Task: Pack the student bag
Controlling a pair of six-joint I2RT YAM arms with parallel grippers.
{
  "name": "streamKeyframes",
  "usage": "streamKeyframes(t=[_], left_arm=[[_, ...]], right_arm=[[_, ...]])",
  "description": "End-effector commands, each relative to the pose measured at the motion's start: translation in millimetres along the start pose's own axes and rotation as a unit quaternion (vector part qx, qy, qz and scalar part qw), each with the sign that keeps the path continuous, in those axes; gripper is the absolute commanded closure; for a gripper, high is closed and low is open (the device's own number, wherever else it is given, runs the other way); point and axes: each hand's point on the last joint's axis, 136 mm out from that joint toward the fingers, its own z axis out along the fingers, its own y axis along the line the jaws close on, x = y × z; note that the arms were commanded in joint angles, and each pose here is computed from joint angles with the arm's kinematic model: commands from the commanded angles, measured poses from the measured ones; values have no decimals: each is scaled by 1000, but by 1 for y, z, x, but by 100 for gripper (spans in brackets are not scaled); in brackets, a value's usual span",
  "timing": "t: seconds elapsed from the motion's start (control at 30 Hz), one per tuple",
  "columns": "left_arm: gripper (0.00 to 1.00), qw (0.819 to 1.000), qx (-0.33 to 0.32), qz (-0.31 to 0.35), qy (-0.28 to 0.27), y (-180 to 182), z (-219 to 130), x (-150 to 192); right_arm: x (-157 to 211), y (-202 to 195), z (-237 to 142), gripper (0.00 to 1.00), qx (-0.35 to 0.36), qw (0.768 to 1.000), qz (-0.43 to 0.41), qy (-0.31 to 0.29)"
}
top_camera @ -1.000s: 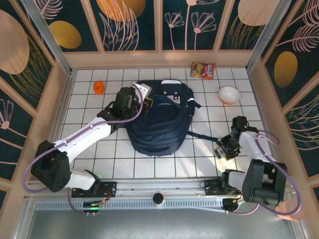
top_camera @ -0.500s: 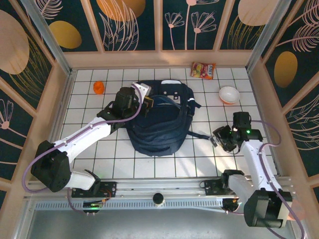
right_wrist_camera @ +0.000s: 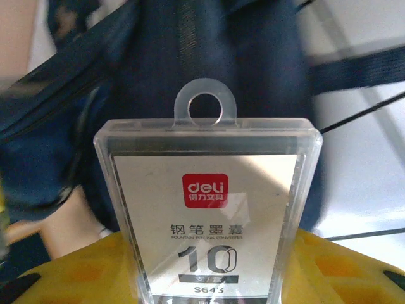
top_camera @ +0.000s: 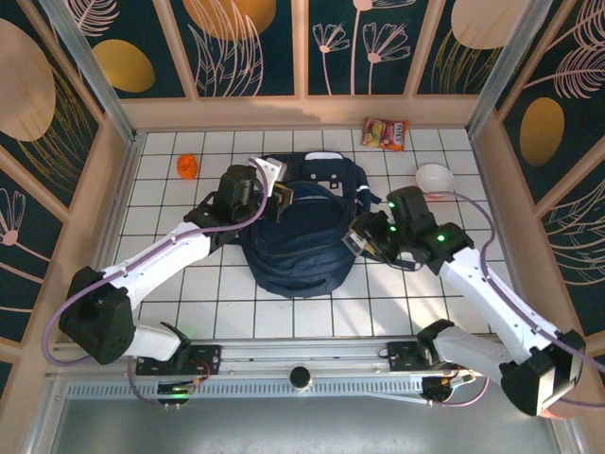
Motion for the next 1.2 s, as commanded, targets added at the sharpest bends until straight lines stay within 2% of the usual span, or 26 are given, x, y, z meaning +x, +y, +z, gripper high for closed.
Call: streamKeyframes(t=[0.0, 0.1, 0.2, 0.57, 0.77, 0.97, 1.17], left_arm=[[100, 996, 42, -18, -71, -18, -8, -49], [100, 995, 59, -26, -74, -24, -9, -53], [100, 994, 76, -39, -75, -31, -11, -58], [100, 985, 129, -61, -93, -50, -23, -75], [100, 983, 142, -69, -96, -55, -25, -77], [100, 982, 145, -72, -95, -55, -23, -75], [100, 983, 140, -72, -97, -53, -24, -74]], right_arm=[[9, 51, 2, 65, -55, 998, 7, -6], [29, 82, 16, 65, -99, 995, 6, 22], [40, 97, 35, 64, -131, 989, 36, 50], [25, 70, 88, 62, -112, 983, 132, 66], [5, 71, 90, 55, -117, 982, 139, 43], [-7, 70, 81, 39, -126, 981, 147, 23], [-12, 69, 69, 35, -139, 980, 143, 6]])
